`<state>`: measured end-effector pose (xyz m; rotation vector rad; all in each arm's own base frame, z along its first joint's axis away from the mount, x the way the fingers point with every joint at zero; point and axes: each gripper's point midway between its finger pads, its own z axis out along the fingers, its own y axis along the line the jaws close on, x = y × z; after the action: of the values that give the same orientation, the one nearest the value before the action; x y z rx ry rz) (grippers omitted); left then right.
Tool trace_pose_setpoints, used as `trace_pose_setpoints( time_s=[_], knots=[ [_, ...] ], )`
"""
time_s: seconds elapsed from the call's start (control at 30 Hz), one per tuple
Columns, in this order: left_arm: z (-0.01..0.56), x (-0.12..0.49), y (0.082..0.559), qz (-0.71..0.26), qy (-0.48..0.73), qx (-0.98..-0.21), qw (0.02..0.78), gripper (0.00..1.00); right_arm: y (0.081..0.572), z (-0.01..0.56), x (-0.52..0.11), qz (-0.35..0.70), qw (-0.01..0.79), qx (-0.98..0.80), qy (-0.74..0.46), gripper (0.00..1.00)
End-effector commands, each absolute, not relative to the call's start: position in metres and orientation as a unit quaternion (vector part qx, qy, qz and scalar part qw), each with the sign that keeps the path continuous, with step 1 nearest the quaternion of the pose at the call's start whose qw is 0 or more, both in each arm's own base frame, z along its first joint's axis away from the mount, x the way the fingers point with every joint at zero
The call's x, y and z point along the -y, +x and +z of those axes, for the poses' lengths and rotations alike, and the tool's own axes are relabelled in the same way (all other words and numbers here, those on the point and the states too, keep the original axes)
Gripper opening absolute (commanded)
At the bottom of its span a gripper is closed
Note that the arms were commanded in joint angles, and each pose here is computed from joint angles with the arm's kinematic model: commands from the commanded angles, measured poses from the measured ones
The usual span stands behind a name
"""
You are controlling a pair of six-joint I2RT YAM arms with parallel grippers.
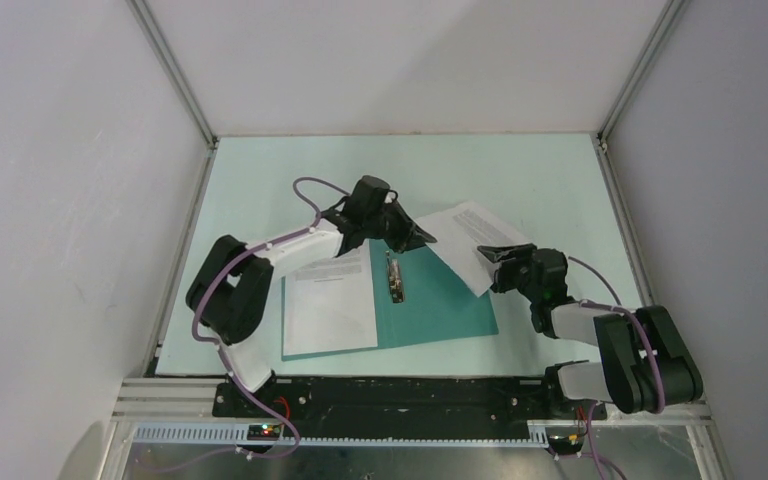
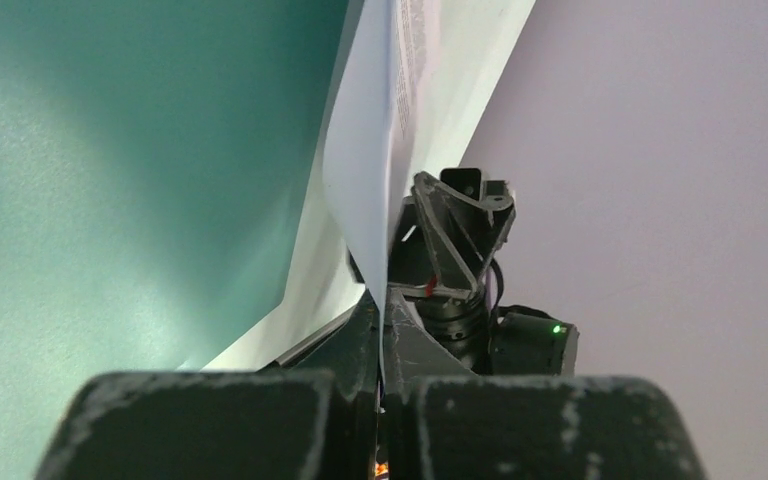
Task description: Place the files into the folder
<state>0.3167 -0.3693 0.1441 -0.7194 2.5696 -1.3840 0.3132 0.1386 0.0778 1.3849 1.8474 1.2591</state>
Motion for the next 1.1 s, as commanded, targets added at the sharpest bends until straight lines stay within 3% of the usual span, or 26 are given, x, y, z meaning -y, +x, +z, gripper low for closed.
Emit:
trace_pose_setpoints(
  time_s=[0.0,0.07,0.13,0.27,0.33,0.4,0.63,0.83,1.07],
  knots=[
    [0.167,0.368,0.300,-0.479,-0.204,-0.850,0.078,0.00,0.329,0.100,-0.137,0.500,0.287,-0.646,0.500,0.40],
    [0.166,0.363,0.296,-0.474,-0.195,-0.854,0.087,0.01,0.330,0.105,-0.138,0.505,0.290,-0.649,0.490,0.21],
    [0.167,0.357,0.291,-0.467,-0.178,-0.860,0.102,0.14,0.331,0.111,-0.141,0.500,0.290,-0.664,0.474,0.03],
    [0.159,0.333,0.280,-0.424,-0.127,-0.885,0.147,0.63,0.330,0.115,-0.149,0.456,0.284,-0.737,0.410,0.00],
    [0.153,0.313,0.277,-0.383,-0.102,-0.900,0.181,0.75,0.332,0.128,-0.158,0.458,0.276,-0.764,0.362,0.00],
    [0.144,0.288,0.274,-0.330,-0.082,-0.916,0.215,0.81,0.332,0.137,-0.171,0.463,0.255,-0.790,0.311,0.00],
    [0.116,0.235,0.266,-0.219,-0.056,-0.941,0.254,0.82,0.312,0.062,-0.179,0.400,0.132,-0.876,0.234,0.00],
    [0.098,0.224,0.269,-0.194,-0.053,-0.949,0.241,0.63,0.293,0.023,-0.155,0.287,0.136,-0.932,0.178,0.00],
    [0.088,0.226,0.277,-0.182,-0.052,-0.954,0.232,0.36,0.301,0.038,-0.150,0.173,0.216,-0.956,0.096,0.00]
  ],
)
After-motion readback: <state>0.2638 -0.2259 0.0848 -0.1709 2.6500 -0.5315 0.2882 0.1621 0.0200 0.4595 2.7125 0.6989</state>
